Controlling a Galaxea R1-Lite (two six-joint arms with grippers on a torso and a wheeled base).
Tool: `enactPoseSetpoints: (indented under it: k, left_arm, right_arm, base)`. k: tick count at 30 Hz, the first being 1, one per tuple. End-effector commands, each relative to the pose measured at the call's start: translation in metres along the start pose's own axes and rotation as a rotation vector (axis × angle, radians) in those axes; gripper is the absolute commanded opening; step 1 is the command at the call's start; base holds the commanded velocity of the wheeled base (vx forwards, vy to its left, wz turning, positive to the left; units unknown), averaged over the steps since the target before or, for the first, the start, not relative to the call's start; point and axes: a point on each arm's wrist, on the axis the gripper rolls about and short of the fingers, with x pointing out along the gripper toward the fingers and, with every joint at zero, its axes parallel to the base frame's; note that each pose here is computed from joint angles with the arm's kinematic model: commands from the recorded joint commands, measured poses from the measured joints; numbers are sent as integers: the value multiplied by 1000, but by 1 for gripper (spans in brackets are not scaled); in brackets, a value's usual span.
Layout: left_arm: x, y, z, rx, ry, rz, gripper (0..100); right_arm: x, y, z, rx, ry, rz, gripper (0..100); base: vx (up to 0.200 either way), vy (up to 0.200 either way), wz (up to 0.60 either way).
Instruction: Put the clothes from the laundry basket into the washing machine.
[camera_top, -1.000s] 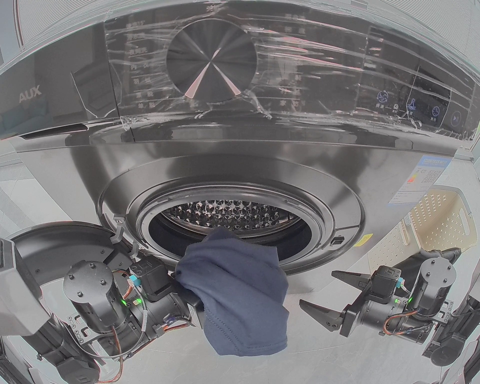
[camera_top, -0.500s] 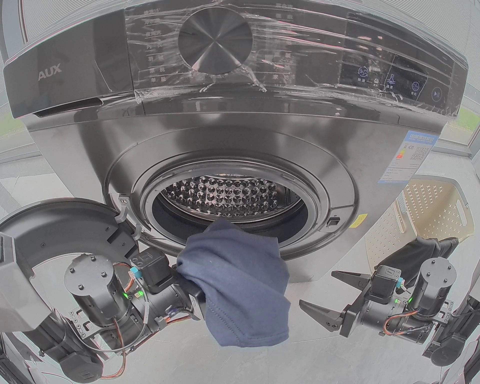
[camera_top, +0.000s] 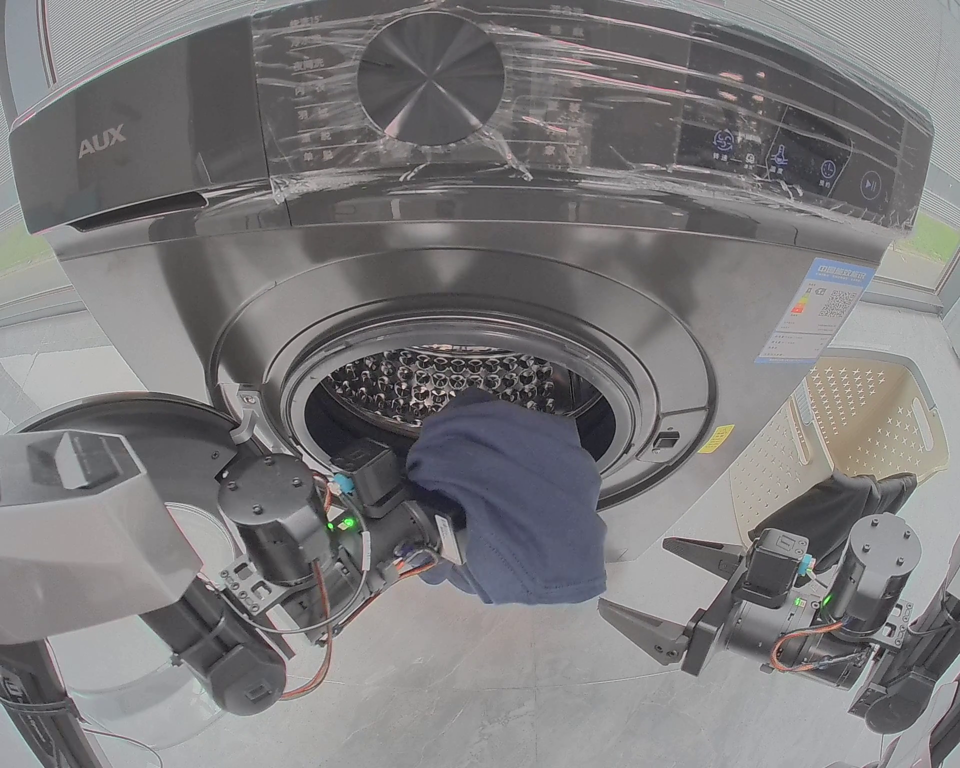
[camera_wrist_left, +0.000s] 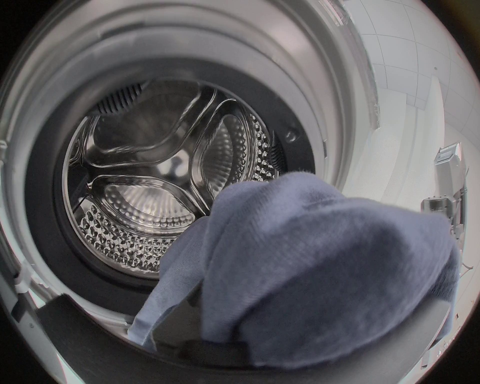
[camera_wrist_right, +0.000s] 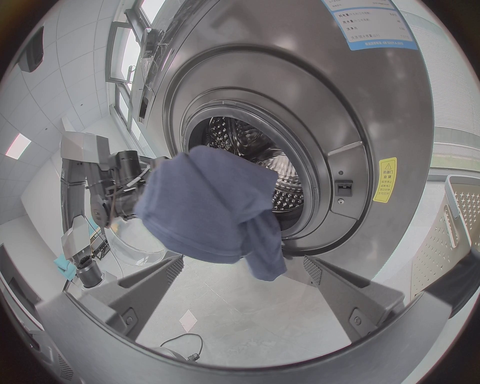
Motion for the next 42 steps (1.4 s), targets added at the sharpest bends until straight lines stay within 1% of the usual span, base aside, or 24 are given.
enactPoseSetpoints:
  k: [1, 2, 3, 4, 6, 7, 8, 11, 13, 16, 17, 20, 23, 27, 30, 31, 33, 35, 37, 38, 42]
  left_arm:
    - [31, 12, -27, 2, 19, 31, 0]
    - [45, 17, -23, 2, -29, 41, 0]
    - [46, 18, -24, 2, -31, 43, 0]
    - [57, 23, -20, 4, -68, 53, 0]
    - [68, 31, -21, 8, -94, 72, 0]
    - [70, 31, -22, 8, -98, 76, 0]
    - [77, 35, -26, 8, -106, 92, 0]
    - [84, 40, -32, 10, -110, 110, 0]
    - [95, 51, -35, 15, -103, 152, 0]
    - [98, 53, -33, 15, -103, 165, 0]
    - [111, 60, -24, 16, -110, 195, 0]
    - [122, 61, -16, 15, -101, 197, 0]
    - [137, 63, -16, 14, -97, 204, 0]
    - [153, 68, -21, 14, -82, 220, 0]
    - [163, 76, -16, 14, -79, 239, 0]
    - [170, 81, -8, 15, -92, 246, 0]
    - [174, 85, -4, 15, -97, 256, 0]
    - [180, 89, -1, 12, -88, 282, 0]
    - [180, 89, -1, 12, -88, 282, 0]
    - [187, 94, 3, 7, -99, 311, 0]
    - [189, 96, 4, 6, -87, 324, 0]
  right_arm:
    - [0, 6, 1, -4, -4, 22, 100]
    - [0, 8, 1, -6, -5, 22, 100]
    - [0, 8, 1, -4, -5, 20, 100]
    - [0, 9, 0, -4, -4, 18, 100]
    - [0, 9, 0, -4, -2, 18, 100]
    - [0, 9, 0, -4, -2, 18, 100]
    - [0, 9, 0, -5, -2, 20, 100]
    - [0, 11, 0, -6, -3, 26, 100]
    - [0, 11, 0, -6, -1, 27, 100]
    - [0, 11, 0, -6, -1, 27, 100]
    - [1, 11, -1, -6, 0, 27, 100]
    - [1, 11, -1, -6, 0, 27, 100]
    - [0, 11, -1, -6, 2, 27, 100]
    - [1, 11, -2, -6, 5, 26, 100]
    - [1, 11, -2, -6, 5, 26, 100]
    - [1, 11, -2, -6, 5, 26, 100]
    - [1, 11, -2, -6, 5, 25, 100]
    - [1, 11, -2, -5, 6, 25, 100]
    - [1, 11, -2, -5, 6, 25, 100]
    - [1, 11, -2, -5, 8, 24, 100]
    - [1, 11, -2, -4, 10, 26, 100]
  base:
    - [0, 0, 0]
    - [0, 0, 0]
    - [0, 0, 0]
    - [0, 0, 0]
    - [0, 0, 0]
    - [0, 0, 0]
    - [0, 0, 0]
    - [0, 0, 0]
    - [0, 0, 0]
    - [0, 0, 0]
    - [0, 0, 0]
    - [0, 0, 0]
    - [0, 0, 0]
    - [0, 0, 0]
    - [0, 0, 0]
    - [0, 0, 0]
    - [0, 0, 0]
    - [0, 0, 0]
    - [0, 0, 0]
    - [0, 0, 0]
    - [0, 0, 0]
